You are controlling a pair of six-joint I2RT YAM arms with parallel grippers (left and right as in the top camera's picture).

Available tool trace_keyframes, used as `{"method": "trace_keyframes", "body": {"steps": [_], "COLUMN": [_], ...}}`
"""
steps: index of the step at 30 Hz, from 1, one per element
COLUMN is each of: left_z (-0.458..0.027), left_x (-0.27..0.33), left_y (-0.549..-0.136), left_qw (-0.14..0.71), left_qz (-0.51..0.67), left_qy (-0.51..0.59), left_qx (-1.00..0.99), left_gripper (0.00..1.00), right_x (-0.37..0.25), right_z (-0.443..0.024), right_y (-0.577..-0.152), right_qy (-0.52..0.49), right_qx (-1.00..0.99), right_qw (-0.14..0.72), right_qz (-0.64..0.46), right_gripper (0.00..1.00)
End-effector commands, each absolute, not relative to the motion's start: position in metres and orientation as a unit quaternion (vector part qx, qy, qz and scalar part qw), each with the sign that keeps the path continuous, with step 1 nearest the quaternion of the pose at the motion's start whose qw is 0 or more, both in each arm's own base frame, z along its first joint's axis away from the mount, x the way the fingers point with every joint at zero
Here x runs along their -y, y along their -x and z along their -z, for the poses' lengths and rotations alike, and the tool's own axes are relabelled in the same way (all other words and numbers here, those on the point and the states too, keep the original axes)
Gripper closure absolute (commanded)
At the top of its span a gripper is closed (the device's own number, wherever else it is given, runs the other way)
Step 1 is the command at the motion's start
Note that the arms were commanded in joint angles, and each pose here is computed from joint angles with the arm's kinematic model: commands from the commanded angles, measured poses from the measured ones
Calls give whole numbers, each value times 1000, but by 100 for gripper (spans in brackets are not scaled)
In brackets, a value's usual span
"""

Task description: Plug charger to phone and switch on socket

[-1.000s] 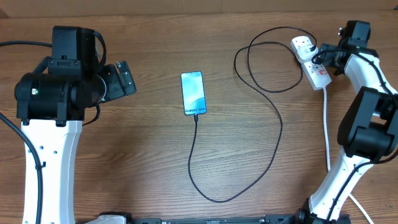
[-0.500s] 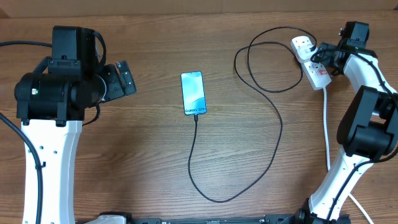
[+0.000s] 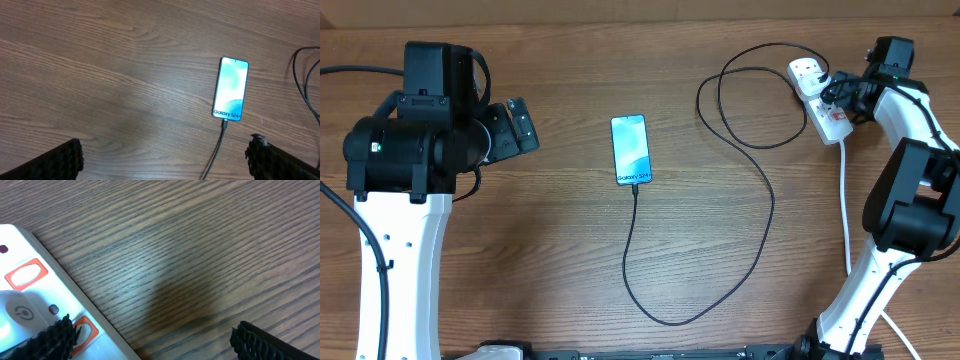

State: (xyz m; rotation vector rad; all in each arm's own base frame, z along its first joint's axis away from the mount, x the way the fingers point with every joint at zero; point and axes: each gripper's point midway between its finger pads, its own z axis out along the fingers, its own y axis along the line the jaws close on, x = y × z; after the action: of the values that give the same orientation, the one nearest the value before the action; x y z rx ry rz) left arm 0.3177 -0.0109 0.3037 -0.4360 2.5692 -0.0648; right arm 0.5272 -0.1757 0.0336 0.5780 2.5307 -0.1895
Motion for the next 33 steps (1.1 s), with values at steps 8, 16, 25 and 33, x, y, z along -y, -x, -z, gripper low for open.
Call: {"method": "trace_keyframes", "body": {"steps": [8,16,25,33], "left_z": [-302,-302,-302,-302], "left_x": [13,13,13,13], "left_y": [-319,-319,-319,-319], "left_qw": [261,261,261,261], "left_qz": [30,30,30,30], "left_qy": [167,167,167,167], "left_qx": [-950,-950,-950,-950], "left_gripper": [0,0,1,1], "right_x": [170,164,160,148], "right_z": [-35,-23,-8,-8], "right_y": [-532,-526,-523,-526], "right_qy": [-232,-229,-228,-219], "right_qx": [-931,-939,-943,-946], "right_qw": [277,256,240,240], "right_qz": [45,33,24,-13], "right_gripper": [0,0,0,0]}}
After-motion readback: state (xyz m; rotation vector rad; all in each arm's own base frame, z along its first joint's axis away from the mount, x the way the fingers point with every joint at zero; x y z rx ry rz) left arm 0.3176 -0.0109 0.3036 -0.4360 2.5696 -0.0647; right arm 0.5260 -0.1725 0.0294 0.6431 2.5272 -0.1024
